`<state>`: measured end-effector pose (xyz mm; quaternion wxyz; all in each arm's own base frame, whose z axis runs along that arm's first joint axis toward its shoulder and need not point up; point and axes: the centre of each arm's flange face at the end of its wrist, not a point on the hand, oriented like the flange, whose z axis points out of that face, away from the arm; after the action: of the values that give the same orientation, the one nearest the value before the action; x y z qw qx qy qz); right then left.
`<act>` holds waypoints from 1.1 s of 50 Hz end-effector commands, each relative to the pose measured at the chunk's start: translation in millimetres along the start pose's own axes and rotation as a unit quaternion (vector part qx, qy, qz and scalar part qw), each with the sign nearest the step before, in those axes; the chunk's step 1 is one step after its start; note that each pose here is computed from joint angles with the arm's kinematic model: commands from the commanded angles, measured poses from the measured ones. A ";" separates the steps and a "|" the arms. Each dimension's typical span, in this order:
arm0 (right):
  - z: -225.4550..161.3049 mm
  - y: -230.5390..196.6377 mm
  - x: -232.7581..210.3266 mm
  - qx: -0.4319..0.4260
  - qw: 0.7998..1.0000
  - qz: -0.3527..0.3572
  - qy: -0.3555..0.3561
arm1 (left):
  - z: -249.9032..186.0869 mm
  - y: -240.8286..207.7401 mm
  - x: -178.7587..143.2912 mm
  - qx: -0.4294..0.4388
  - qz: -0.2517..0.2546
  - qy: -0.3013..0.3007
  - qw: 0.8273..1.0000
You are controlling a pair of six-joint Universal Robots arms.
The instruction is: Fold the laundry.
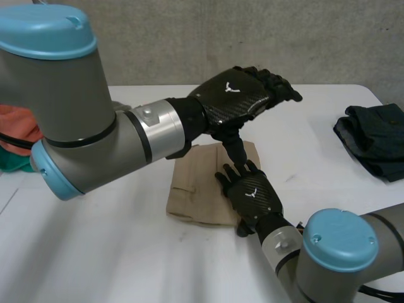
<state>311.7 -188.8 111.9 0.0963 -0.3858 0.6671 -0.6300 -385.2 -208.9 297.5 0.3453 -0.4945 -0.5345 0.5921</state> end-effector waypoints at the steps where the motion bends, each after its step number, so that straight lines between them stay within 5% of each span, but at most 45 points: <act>1: 25.9 14.2 0.6 0.024 0.999 -0.030 0.022 | 3.6 6.2 6.8 -0.007 -0.005 0.005 1.000; 28: 75.1 -20.1 21.6 0.107 0.991 -0.051 0.063 | 1.7 0.7 2.8 0.000 0.002 -0.005 1.000; 39: 96.9 -59.7 145.8 0.175 0.966 -0.055 0.185 | -8.5 -29.2 -8.9 0.037 0.030 -0.028 0.998; 47: 96.6 -63.1 281.6 0.209 0.932 -0.081 0.285 | -11.1 -37.2 -15.0 0.054 0.025 -0.037 0.998; 55: 84.1 -15.9 385.4 0.230 0.927 -0.026 0.295 | -11.0 -32.9 -12.4 0.048 0.016 -0.034 0.998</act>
<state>166.2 -461.1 257.6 -0.0599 -0.1909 0.4839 -0.8519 -374.4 -212.4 337.7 0.3376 -0.4648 -0.5031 0.6457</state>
